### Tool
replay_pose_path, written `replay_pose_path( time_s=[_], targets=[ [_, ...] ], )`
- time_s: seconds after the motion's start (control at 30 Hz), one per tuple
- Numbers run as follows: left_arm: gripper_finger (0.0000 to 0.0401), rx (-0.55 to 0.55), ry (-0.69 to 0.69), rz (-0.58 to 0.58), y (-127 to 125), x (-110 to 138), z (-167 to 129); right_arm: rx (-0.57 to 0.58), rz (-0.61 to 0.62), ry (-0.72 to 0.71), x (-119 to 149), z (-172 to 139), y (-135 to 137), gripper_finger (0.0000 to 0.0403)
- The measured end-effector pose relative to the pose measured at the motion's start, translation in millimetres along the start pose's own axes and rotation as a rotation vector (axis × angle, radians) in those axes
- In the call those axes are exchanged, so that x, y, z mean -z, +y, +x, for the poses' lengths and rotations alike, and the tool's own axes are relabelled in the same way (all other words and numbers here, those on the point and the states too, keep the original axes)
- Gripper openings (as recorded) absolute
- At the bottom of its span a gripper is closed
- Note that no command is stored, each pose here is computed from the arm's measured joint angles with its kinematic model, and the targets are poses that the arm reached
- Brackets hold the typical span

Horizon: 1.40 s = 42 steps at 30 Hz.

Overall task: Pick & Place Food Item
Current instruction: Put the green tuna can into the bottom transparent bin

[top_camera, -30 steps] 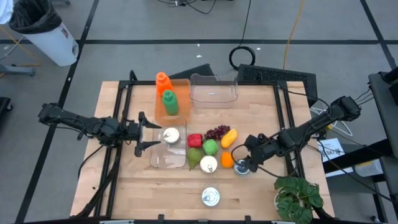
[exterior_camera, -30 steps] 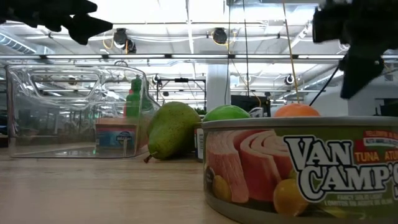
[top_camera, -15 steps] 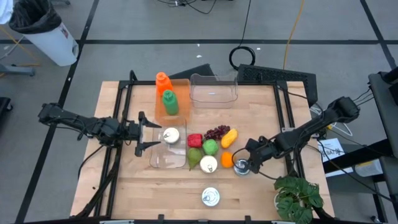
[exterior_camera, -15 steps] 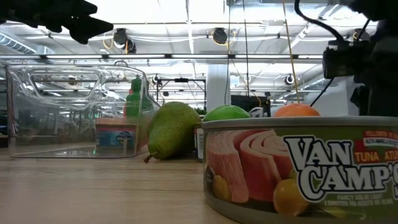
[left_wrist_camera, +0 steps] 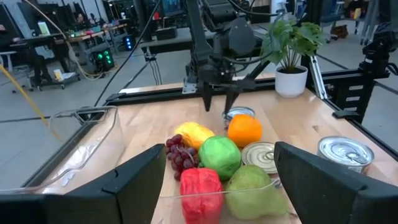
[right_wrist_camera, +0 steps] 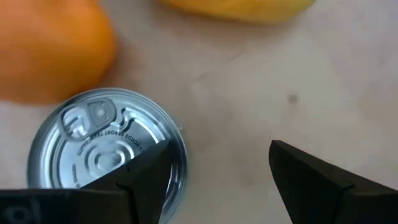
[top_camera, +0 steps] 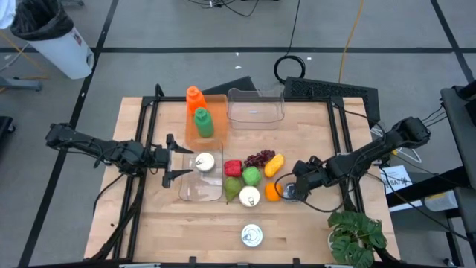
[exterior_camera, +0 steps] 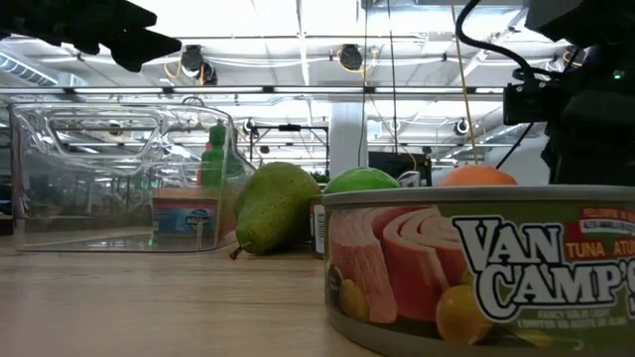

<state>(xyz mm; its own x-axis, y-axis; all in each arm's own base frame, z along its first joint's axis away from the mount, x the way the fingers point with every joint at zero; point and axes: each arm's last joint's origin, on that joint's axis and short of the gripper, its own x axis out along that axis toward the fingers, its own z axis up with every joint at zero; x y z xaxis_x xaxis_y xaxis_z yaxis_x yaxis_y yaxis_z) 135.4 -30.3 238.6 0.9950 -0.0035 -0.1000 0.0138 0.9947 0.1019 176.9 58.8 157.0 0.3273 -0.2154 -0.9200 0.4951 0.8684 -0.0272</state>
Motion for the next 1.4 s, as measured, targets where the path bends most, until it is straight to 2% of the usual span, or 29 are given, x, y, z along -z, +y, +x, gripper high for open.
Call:
replay_pose_path(
  time_s=[0.2, 0.33, 0.6, 0.77, 0.87, 1.1, 1.27, 1.4],
  targets=[
    [0.0323, 0.000, -0.002, -0.001, 0, 0, 0, 0.122, -0.075, -0.089, -4, 2, -7, 0.0254],
    [0.0330, 0.000, -0.002, -0.001, 0, 0, 0, 0.158, -0.104, -0.089, -7, 2, -11, 0.0254],
    [0.0320, 0.000, -0.002, 0.006, 0, 0, 0, 0.056, -0.008, 0.166, -43, -34, -20, 0.0254],
    [0.0310, 0.000, -0.002, 0.001, 0, 0, 0, -0.082, -0.109, 0.198, -59, -36, -27, 0.0256],
    [0.0308, 0.000, -0.002, -0.008, 0, 0, 0, -0.115, -0.154, 0.229, -61, -30, -34, 0.0270],
    [0.0322, 0.000, -0.001, -0.026, 0, 0, 0, -0.124, -0.175, 0.195, -70, -26, -43, 0.0319],
    [0.0330, 0.000, -0.001, -0.027, 0, 0, 0, -0.116, -0.176, 0.160, -74, -23, -40, 0.0317],
    [0.0326, 0.000, -0.001, -0.028, 0, 0, 0, -0.097, -0.215, 0.201, -74, -13, -36, 0.0311]
  ],
)
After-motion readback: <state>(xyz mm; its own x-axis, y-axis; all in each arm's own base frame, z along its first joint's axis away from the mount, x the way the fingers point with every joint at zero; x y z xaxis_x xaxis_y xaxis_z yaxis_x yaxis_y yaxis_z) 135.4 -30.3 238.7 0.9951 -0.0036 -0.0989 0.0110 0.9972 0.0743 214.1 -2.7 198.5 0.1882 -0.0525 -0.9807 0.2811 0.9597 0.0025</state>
